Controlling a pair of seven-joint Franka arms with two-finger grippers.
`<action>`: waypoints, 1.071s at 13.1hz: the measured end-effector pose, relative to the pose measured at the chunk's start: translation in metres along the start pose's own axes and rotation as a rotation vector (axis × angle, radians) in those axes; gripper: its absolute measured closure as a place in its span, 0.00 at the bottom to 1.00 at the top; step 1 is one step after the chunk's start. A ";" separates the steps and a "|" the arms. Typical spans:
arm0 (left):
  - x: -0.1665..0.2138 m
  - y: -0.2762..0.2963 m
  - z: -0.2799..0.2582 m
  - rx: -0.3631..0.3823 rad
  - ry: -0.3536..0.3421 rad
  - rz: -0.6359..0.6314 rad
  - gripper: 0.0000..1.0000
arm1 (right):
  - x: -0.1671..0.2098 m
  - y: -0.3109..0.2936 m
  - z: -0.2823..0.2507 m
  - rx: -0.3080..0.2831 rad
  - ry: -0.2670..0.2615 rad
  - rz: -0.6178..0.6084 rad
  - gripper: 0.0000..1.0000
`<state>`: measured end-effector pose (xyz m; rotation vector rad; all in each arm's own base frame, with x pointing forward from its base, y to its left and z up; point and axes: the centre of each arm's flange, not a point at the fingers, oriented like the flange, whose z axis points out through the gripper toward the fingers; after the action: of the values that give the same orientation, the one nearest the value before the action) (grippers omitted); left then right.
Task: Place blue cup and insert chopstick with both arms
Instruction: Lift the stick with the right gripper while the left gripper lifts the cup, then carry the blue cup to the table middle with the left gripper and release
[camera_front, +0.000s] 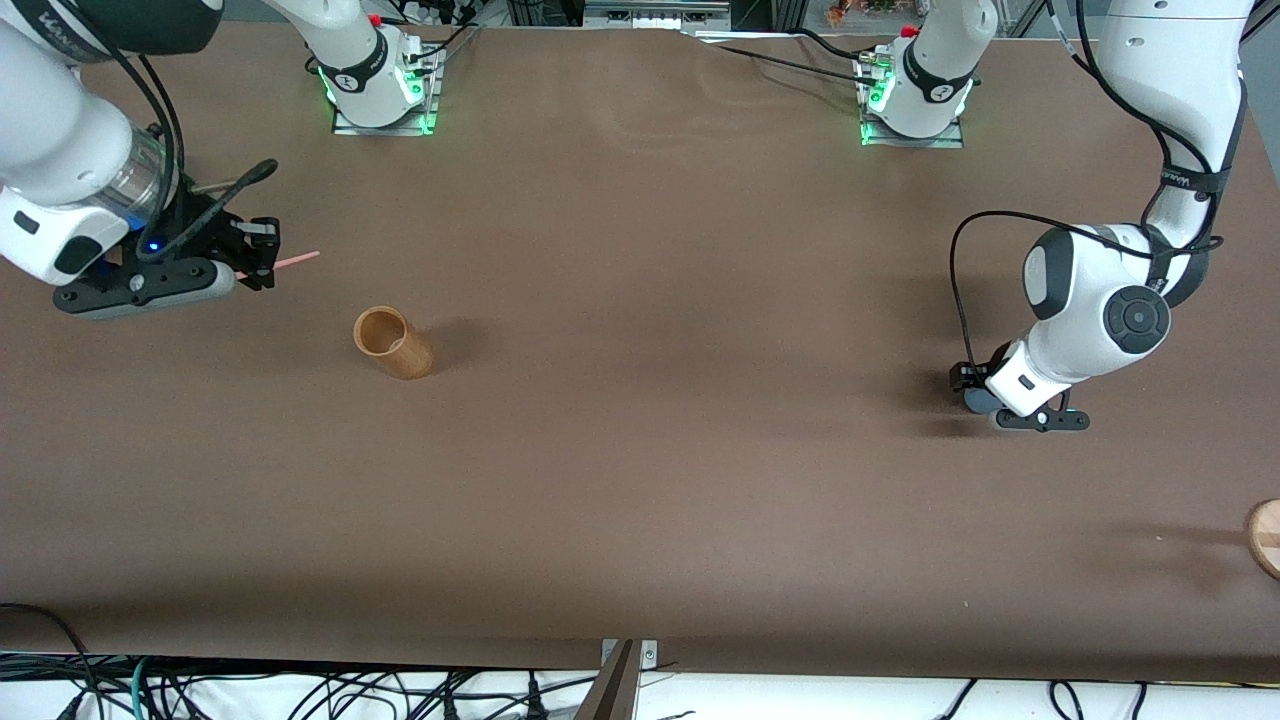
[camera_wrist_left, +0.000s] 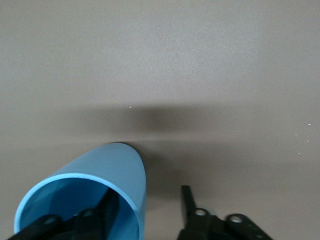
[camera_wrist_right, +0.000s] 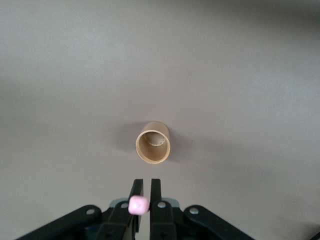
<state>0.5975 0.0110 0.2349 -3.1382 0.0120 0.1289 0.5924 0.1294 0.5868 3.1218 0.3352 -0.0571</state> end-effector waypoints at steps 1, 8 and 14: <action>0.000 -0.001 0.000 0.000 0.000 -0.001 0.60 | 0.004 0.000 0.006 -0.004 -0.005 0.000 0.91; 0.009 0.010 -0.023 -0.004 0.012 0.014 0.95 | 0.011 0.001 0.016 -0.017 -0.004 -0.001 0.91; 0.012 0.222 -0.118 -0.037 0.006 0.001 0.95 | 0.012 0.001 0.017 -0.029 -0.006 -0.004 0.91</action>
<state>0.6172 -0.2110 0.3512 -3.1759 0.0119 0.1212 0.6037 0.1309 0.5690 3.0913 0.3394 -0.0607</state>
